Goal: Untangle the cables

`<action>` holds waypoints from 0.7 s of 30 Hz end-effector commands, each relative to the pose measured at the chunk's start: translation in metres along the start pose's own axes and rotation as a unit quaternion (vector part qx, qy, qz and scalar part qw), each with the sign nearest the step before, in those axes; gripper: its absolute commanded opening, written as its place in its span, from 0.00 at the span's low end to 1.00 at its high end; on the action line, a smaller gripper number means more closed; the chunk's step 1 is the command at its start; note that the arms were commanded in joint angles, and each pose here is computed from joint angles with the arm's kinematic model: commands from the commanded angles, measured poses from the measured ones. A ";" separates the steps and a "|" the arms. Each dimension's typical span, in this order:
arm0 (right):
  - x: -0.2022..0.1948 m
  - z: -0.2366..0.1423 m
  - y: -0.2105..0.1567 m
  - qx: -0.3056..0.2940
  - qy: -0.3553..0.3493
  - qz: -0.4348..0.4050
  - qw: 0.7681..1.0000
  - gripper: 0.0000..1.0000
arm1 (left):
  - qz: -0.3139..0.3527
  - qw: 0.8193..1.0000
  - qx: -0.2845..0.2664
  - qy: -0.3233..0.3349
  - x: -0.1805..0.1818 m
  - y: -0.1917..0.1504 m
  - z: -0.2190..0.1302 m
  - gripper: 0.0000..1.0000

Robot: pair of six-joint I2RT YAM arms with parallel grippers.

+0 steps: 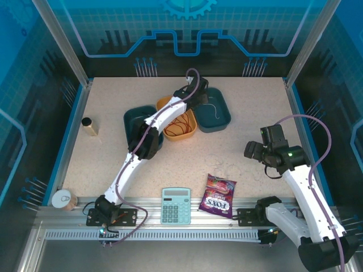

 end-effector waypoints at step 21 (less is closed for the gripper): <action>-0.003 -0.005 -0.003 -0.012 0.011 0.005 1.000 0.87 | 0.101 0.992 0.030 -0.073 -0.049 -0.009 -0.052 0.00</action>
Point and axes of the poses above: each hand's point on the last joint's axis, 136 mm out from that joint toward the fingers, its own z axis out along the fingers, its own x axis along the line the jaws close on, y = z × x, the point moved 9 cm from there along -z, back along the fingers, and after that the axes turned 3 degrees about -z, right-handed, at the moved point
